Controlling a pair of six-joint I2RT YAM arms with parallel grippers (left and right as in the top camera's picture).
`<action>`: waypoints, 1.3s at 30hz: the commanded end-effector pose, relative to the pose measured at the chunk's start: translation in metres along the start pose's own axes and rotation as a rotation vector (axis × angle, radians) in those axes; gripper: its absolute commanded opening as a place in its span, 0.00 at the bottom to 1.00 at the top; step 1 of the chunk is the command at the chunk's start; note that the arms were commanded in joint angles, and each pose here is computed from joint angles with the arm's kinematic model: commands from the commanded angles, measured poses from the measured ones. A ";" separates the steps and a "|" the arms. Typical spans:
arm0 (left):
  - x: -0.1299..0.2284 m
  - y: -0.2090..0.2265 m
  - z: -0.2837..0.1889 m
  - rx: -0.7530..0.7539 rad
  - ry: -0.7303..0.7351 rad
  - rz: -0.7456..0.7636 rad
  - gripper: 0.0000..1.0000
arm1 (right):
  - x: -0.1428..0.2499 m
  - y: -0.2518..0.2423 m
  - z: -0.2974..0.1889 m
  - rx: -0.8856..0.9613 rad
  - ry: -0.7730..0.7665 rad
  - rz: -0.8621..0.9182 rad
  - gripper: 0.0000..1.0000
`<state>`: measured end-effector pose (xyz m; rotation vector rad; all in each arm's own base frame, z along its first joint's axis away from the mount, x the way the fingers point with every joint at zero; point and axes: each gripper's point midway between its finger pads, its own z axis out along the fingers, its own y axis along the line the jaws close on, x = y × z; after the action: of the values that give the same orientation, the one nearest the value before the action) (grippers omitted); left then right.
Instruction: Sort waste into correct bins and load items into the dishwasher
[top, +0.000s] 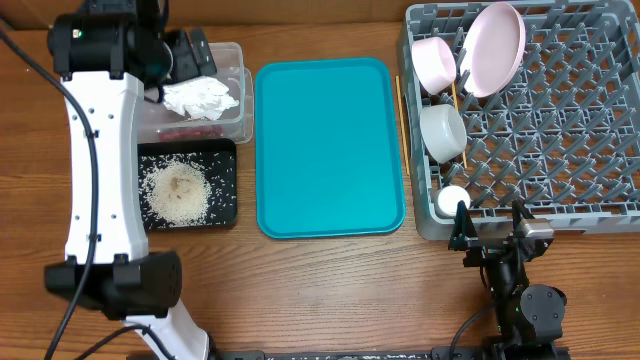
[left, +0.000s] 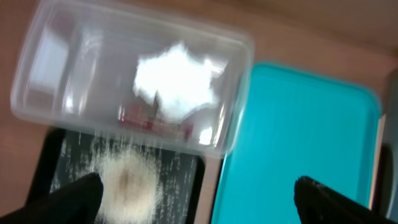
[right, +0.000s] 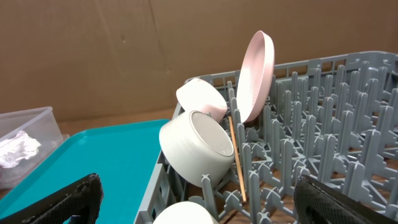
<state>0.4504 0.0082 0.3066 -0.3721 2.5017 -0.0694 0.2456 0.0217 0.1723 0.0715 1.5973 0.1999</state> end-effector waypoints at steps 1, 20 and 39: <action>-0.020 -0.021 -0.067 0.123 -0.209 0.186 1.00 | 0.001 -0.004 0.000 0.017 -0.010 -0.006 1.00; 0.133 0.027 -0.076 0.202 -0.759 0.286 1.00 | 0.001 -0.004 0.000 0.017 -0.010 -0.006 1.00; 0.223 0.051 -0.018 0.210 -0.912 0.283 1.00 | 0.001 -0.004 0.000 0.017 -0.010 -0.006 1.00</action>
<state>0.2556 -0.0071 0.1957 0.0442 1.6166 -0.0486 0.2457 0.0205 0.1725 0.0768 1.5957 0.1945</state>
